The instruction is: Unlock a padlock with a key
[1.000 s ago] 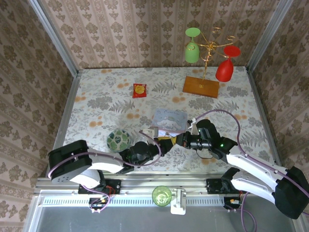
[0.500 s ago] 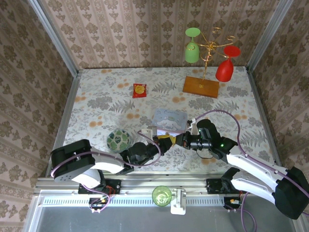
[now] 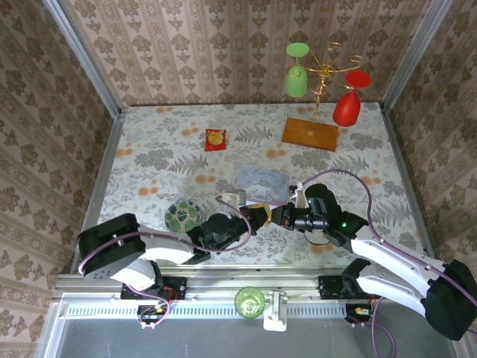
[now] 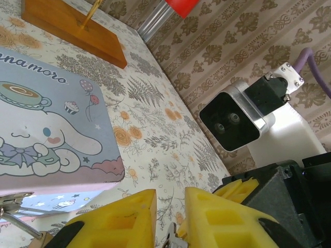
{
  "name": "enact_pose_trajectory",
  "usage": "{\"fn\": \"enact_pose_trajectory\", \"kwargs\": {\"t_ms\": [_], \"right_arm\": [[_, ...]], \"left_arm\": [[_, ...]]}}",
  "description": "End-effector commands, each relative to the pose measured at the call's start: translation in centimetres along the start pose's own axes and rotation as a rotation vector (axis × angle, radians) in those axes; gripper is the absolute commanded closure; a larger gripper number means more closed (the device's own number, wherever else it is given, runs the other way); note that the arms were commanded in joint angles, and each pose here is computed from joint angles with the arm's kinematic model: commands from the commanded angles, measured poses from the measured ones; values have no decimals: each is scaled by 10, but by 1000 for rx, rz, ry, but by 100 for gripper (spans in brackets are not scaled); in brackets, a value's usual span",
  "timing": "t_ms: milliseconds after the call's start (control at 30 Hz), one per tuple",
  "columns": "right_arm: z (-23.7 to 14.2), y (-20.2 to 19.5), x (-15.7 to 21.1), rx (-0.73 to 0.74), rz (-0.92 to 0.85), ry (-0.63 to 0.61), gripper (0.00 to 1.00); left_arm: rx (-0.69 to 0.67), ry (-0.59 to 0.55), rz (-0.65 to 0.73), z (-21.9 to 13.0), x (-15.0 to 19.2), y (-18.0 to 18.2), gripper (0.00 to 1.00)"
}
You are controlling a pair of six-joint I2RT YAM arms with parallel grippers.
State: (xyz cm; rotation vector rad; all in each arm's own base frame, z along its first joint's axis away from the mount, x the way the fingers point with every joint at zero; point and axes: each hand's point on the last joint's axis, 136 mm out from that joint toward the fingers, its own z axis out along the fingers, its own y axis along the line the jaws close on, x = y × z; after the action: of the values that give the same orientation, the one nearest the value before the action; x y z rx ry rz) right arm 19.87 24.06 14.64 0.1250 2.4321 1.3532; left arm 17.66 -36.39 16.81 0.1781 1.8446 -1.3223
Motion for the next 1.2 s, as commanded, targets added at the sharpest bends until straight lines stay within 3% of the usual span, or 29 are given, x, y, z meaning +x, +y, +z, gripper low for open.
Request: {"fn": "enact_pose_trajectory", "kwargs": {"t_ms": [0, 67, 233, 467, 600, 633, 700, 800, 933, 1167], "right_arm": [[-2, 8, 2, -45, -16, 7, 100], [-1, 9, 2, -54, -16, 8, 100], [-1, 5, 3, -40, -16, 5, 100], [-1, 5, 4, -55, -17, 8, 100], [-2, 8, 5, -71, -44, 11, 100], [-3, 9, 5, -84, -57, 15, 92], [-6, 9, 4, -104, -88, 8, 60], [-18, 13, -2, -141, -166, -27, 43], [-37, 27, -10, -218, -320, -78, 40], [-39, 51, -7, -358, -480, -66, 44]], "left_arm": [[-13, 15, -19, 4, 2, 5, 77], [-1, 9, -30, 5, 3, 6, 73], [36, 15, -48, 10, 3, -1, 77], [18, 25, -54, 8, 5, 7, 98], [18, 18, -63, 5, 2, 9, 100], [15, 15, -68, 4, 1, 10, 100], [30, 8, -69, 2, -4, 5, 100], [46, 3, -64, -1, -10, -1, 100], [71, 14, -59, -6, -16, -11, 100], [175, 9, -107, -10, -26, -36, 100]]}}
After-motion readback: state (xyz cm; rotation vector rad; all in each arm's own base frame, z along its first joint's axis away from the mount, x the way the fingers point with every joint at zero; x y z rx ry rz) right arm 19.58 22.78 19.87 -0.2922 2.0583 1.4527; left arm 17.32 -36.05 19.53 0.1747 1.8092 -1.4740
